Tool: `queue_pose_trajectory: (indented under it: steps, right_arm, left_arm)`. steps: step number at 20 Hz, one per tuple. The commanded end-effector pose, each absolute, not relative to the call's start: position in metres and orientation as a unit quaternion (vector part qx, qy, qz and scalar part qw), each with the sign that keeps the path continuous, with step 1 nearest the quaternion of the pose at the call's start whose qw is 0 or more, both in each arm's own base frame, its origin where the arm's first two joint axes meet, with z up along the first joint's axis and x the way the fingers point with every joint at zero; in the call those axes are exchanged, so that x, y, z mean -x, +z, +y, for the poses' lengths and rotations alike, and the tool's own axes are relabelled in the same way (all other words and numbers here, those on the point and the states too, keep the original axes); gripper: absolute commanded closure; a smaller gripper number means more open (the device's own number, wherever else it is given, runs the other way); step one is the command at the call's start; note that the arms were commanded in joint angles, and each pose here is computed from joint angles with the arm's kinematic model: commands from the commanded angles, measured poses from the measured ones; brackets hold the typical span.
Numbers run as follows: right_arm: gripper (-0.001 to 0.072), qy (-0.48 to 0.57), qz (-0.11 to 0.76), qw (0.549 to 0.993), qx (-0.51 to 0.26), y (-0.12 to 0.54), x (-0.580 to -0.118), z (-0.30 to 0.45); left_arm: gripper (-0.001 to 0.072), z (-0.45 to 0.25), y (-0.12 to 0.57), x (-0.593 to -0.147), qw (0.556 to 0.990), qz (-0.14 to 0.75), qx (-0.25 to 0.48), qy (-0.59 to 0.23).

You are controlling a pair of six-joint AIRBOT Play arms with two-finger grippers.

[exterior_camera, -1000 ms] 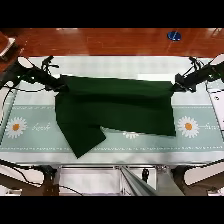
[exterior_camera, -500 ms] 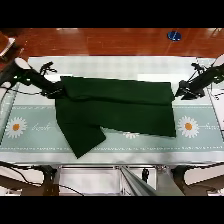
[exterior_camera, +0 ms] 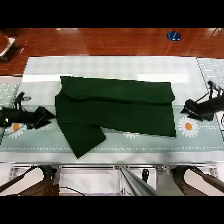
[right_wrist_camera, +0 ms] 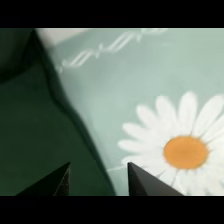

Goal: Fold the shirts.

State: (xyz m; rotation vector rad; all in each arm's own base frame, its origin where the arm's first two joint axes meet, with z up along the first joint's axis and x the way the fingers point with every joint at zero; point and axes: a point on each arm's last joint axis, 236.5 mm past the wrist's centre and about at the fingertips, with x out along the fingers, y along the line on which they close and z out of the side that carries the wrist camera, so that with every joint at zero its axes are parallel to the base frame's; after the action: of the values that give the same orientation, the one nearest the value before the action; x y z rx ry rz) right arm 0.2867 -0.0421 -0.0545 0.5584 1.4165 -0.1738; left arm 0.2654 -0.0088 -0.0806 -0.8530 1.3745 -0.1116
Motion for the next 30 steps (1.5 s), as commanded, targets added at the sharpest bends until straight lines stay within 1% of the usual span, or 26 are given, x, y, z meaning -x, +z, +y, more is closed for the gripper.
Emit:
queue_pose_trajectory:
  steps: [1, 3, 6, 8, 10, 11, 12, 13, 15, 17, 19, 21, 26, 30]
  right_arm:
    - [0.0298, -0.048, 0.611, 0.731, -0.300, -0.057, -0.270, -0.009]
    - [0.0298, -0.041, 0.616, 0.726, -0.304, -0.055, -0.265, -0.004]
    - [0.0298, -0.030, 0.616, 0.724, -0.309, -0.053, -0.266, 0.001]
    - [0.0298, -0.031, 0.601, 0.731, -0.322, -0.050, -0.275, 0.002]
    - [0.0298, -0.049, 0.586, 0.735, -0.336, -0.049, -0.281, -0.006]
    - [0.0298, -0.059, 0.582, 0.735, -0.344, -0.049, -0.280, -0.014]
    - [0.0298, -0.071, 0.584, 0.728, -0.353, -0.051, -0.274, -0.024]
    - [0.0298, -0.081, 0.593, 0.719, -0.353, -0.053, -0.264, -0.034]
    - [0.0298, -0.087, 0.639, 0.687, -0.334, -0.060, -0.228, -0.047]
    - [0.0298, -0.076, 0.677, 0.654, -0.330, -0.072, -0.199, -0.039]
    - [0.0298, -0.036, 0.681, 0.633, -0.366, -0.082, -0.190, -0.007]
    - [0.0298, -0.031, 0.681, 0.621, -0.386, -0.092, -0.183, 0.005]
    - [0.0298, -0.036, 0.677, 0.621, -0.394, -0.101, -0.188, 0.005]
    - [0.0309, -0.029, 0.630, 0.633, -0.450, -0.105, -0.223, 0.011]
  left_arm:
    - [0.0203, -0.028, -0.099, -0.233, 0.673, 0.597, 0.435, -0.040]
    - [0.0203, -0.042, -0.104, -0.226, 0.672, 0.604, 0.424, -0.062]
    - [0.0203, -0.066, -0.111, -0.218, 0.660, 0.615, 0.425, -0.078]
    - [0.0204, -0.082, -0.110, -0.223, 0.665, 0.609, 0.421, -0.097]
    - [0.0208, -0.101, -0.109, -0.220, 0.661, 0.620, 0.405, -0.122]
    - [0.0276, -0.107, -0.110, -0.215, 0.659, 0.629, 0.390, -0.133]
    - [0.0517, -0.108, -0.113, -0.210, 0.659, 0.637, 0.376, -0.137]
    - [0.0672, -0.107, -0.115, -0.208, 0.660, 0.641, 0.367, -0.138]
    - [0.0680, -0.103, -0.115, -0.209, 0.664, 0.637, 0.367, -0.137]
    - [0.0681, -0.101, -0.116, -0.211, 0.666, 0.635, 0.367, -0.133]
    - [0.0680, -0.101, -0.116, -0.211, 0.666, 0.635, 0.367, -0.132]
    - [0.0680, -0.101, -0.116, -0.211, 0.666, 0.635, 0.367, -0.132]
    - [0.0680, -0.100, -0.117, -0.213, 0.670, 0.633, 0.367, -0.129]
    - [0.0680, -0.101, -0.112, -0.222, 0.673, 0.619, 0.384, -0.127]
